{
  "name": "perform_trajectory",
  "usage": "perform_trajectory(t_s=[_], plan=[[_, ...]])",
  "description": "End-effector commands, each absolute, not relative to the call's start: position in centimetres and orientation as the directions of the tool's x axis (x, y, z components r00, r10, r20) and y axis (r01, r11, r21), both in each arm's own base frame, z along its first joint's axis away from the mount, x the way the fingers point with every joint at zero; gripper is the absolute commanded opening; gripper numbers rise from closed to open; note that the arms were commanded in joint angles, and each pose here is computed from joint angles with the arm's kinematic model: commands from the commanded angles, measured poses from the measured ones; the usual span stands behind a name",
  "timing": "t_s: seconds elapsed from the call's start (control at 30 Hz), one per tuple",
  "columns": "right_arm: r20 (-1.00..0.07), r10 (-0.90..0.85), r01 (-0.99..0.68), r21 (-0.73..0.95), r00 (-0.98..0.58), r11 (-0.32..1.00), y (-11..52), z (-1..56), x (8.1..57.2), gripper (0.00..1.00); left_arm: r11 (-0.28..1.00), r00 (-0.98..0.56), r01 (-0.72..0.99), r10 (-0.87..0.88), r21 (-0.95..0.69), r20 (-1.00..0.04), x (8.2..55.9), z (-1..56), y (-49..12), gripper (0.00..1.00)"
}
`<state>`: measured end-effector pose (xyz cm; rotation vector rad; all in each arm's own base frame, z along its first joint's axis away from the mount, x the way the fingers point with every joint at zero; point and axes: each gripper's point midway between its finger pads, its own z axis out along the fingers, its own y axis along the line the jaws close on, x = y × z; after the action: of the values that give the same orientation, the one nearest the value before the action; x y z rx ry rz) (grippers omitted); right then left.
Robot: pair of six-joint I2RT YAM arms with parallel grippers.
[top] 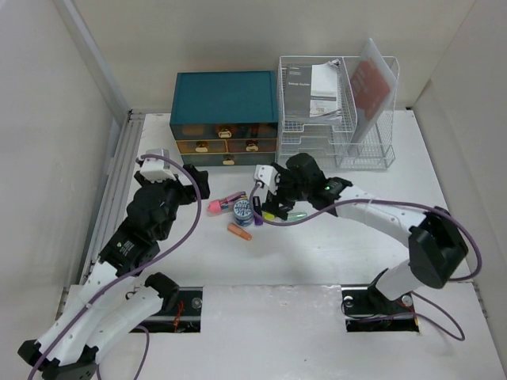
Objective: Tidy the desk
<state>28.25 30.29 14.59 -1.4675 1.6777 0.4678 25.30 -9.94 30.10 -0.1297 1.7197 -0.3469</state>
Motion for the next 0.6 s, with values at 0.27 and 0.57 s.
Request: perform_trajectory(t_s=[0.27, 0.57], plan=[[-0.805, -0.552, -0.899, -0.387, 0.219, 0.207, 36.1, 17.0, 30.8, 0.99, 0.955, -0.107, 0.066, -0.281, -0.289, -0.954, 25.1, 30.8, -8.3, 0.99], [-0.861, -0.500, -0.982, -0.161, 0.092, 0.097, 39.3, 15.7, 28.5, 0.99, 0.956, -0.104, 0.058, -0.281, -0.288, -0.954, 24.9, 30.8, -8.0, 0.99]])
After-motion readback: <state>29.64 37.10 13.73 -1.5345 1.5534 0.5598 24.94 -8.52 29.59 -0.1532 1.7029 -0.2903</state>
